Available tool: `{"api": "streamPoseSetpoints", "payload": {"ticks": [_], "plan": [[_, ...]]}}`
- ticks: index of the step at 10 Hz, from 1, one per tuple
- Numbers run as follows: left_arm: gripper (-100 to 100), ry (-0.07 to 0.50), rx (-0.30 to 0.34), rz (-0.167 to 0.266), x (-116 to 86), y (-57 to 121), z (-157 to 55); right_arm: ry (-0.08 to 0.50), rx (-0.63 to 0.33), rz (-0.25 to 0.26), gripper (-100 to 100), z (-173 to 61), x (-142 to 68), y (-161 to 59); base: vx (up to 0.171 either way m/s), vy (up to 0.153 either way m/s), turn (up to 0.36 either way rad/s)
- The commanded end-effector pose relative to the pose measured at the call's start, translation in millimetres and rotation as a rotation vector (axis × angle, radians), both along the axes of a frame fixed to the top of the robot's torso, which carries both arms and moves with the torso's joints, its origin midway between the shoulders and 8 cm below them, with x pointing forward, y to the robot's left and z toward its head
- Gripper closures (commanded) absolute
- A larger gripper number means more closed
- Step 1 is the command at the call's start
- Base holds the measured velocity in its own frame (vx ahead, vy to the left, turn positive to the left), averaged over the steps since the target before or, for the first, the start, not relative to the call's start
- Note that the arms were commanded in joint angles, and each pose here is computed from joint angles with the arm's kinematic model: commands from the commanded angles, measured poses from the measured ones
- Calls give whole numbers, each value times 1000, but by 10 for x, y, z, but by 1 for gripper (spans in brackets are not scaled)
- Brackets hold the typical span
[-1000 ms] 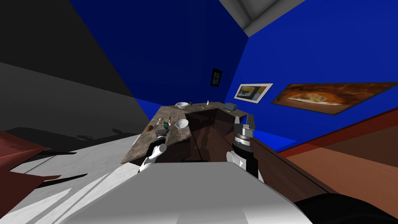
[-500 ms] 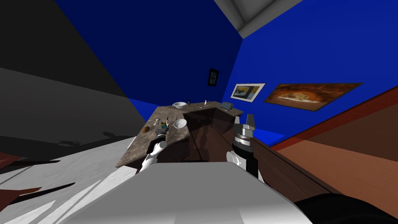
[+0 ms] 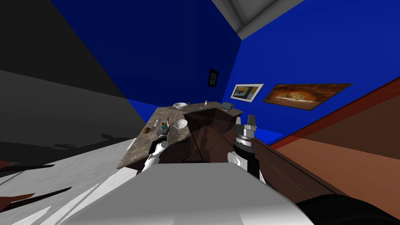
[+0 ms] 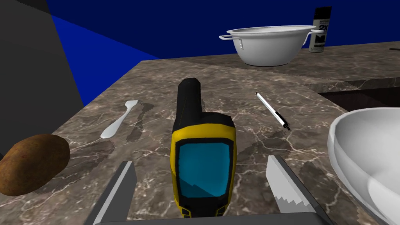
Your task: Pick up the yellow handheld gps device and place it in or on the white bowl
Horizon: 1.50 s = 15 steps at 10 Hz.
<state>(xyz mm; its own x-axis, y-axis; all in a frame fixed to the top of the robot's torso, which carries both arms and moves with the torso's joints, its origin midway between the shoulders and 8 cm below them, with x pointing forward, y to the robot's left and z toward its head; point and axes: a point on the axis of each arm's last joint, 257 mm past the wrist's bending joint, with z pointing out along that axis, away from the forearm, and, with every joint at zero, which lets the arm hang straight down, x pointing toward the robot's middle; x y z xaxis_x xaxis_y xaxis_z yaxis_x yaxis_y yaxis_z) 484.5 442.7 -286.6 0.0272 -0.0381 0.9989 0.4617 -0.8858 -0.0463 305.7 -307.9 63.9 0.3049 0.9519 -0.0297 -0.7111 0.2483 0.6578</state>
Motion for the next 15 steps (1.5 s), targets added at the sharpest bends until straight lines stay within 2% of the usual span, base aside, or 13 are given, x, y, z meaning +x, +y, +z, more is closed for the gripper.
{"api": "streamPoseSetpoints", "payload": {"ticks": [1, 2, 6, 7, 8, 13, 15], "plan": [[-100, 0, 0, 0, 0, 0, 0, 0, 0, 0, 0, 0, 0, 0, 0, 0, 0], [100, 0, 0, 0, 0, 0, 0, 0, 0, 0, 0, 0, 0, 0, 0, 0, 0], [100, 0, 0, 0, 0, 0, 0, 0, 0, 0, 0, 0, 0, 0, 0, 0, 0], [0, 0, 0, 0, 0, 0, 0, 0, 0, 0, 0, 0, 0, 0, 0, 0, 0], [-100, -17, -25, 28, -27, 169, 34, 0, 0, 0, 0, 0, 0, 0, -79, -83, -24], [-100, -79, -144, 96, -101, 490, 55, 0, 0, 0, 0, 0, 0, 1, -112, -140, -15], [-100, -57, -132, 81, -115, 383, -44, 0, 0, 0, 0, 0, 0, 0, 99, 110, -46]]}}
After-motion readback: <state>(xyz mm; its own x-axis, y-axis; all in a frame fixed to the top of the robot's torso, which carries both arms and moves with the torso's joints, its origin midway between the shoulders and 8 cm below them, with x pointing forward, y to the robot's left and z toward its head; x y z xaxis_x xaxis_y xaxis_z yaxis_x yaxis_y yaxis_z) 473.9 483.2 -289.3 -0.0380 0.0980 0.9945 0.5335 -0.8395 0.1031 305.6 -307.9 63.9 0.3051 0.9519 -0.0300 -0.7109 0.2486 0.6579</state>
